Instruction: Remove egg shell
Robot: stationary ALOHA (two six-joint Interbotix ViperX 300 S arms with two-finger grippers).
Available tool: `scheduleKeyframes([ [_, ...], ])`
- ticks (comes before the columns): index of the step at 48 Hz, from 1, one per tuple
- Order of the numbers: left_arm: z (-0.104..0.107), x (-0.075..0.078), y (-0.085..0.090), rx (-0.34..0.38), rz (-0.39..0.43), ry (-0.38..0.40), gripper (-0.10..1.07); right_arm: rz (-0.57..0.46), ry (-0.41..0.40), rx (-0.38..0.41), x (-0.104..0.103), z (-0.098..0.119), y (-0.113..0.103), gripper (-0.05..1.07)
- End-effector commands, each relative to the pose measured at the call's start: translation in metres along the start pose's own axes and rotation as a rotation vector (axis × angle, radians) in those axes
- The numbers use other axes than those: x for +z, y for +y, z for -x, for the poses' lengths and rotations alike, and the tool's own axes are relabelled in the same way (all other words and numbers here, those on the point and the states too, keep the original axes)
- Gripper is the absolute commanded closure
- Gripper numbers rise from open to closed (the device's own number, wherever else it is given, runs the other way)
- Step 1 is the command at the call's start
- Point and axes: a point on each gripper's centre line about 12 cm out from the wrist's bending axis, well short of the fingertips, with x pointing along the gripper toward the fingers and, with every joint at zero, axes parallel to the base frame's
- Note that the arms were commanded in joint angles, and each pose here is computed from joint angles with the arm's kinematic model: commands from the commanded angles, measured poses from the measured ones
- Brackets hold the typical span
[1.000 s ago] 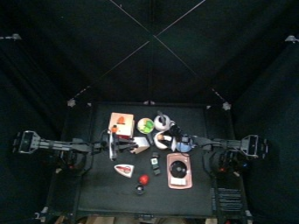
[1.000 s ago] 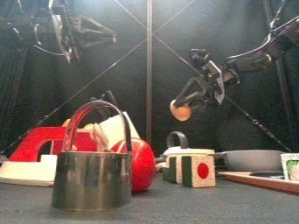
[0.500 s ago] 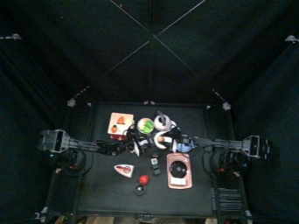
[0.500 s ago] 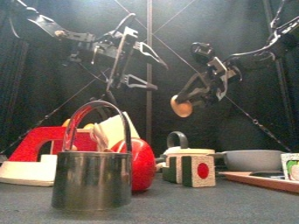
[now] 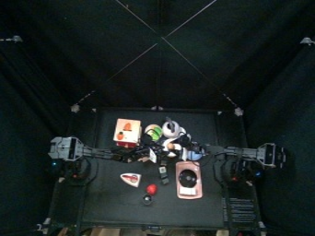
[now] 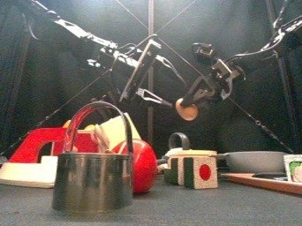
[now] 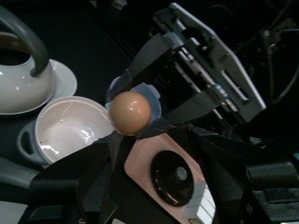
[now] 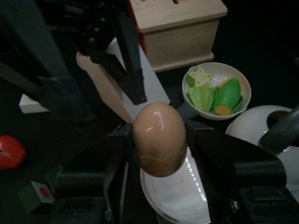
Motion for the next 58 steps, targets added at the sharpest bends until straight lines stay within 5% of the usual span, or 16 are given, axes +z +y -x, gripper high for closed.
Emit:
scheduleKeyframes([
  [1,-0.003,0.013,-0.005,-0.011,0.007,-0.031,0.03,0.032,-0.043,0.02,0.014,0.004,0.006,0.34],
  [35,-0.029,0.006,-0.011,-0.017,0.019,0.071,0.04,0.064,-0.036,0.038,0.013,0.002,0.011,0.34],
  [58,-0.023,-0.001,-0.014,-0.025,0.023,0.163,0.11,0.057,-0.022,0.033,0.008,0.001,0.009,0.34],
])
